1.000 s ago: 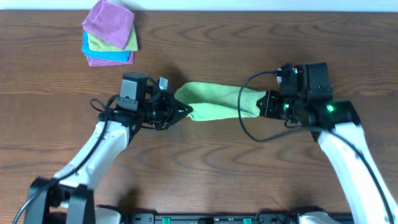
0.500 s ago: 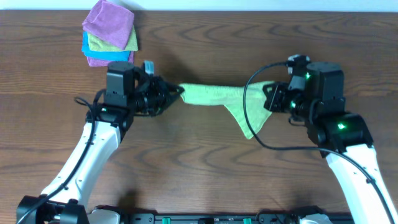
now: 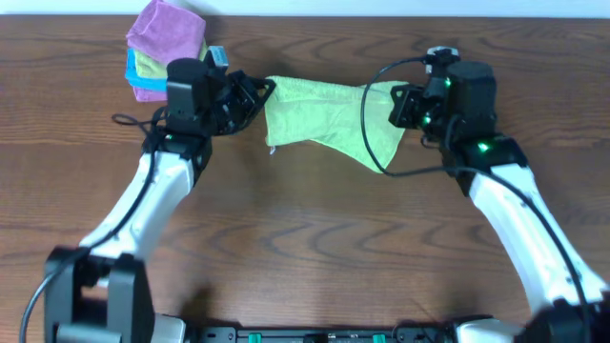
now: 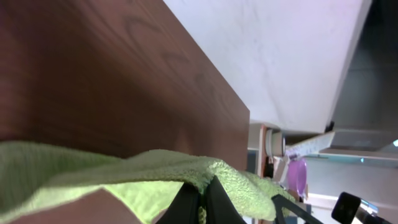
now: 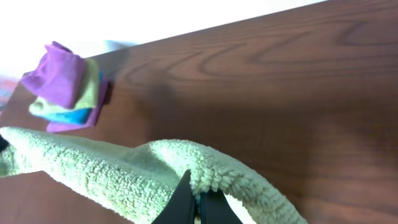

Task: Fold the cloth
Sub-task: 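Lift the cloth with both grippers and stretch it apart, then lower the stretched cloth flat onto the table center with both grippers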

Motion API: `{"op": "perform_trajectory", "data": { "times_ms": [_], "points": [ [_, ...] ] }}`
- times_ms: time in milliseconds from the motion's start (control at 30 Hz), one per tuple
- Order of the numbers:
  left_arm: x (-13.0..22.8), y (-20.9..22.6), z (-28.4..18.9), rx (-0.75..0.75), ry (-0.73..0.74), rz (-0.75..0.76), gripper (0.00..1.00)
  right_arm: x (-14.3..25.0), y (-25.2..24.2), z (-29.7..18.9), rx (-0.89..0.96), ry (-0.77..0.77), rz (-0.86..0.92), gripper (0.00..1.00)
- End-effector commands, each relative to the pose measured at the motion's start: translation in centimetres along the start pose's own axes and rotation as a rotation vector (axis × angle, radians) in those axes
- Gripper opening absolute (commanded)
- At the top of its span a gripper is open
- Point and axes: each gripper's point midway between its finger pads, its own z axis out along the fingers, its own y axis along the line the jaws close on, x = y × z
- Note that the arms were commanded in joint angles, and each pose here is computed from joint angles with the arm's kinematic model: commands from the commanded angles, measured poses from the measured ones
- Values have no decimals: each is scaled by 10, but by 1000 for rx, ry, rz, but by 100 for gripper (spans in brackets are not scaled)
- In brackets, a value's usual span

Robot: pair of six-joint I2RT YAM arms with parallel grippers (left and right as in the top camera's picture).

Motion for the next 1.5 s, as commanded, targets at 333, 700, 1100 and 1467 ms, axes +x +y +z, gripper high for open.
{"op": "perform_trajectory", "data": {
  "times_ms": [333,700,1100,1467],
  "points": [
    [-73,-50,47,77,-94,112,6,-96,6,54,20,-117,-120,2],
    [-76,-55,47,69,-69,166,6,-101,-8,53,95,-87,-161,2],
    [-18,-21,42,-9,217,163,6,-46,-12,35,128,146,-163,1],
    [23,18,7,-202,373,215,6,14,-24,12,193,402,-124,1]
  ]
}}
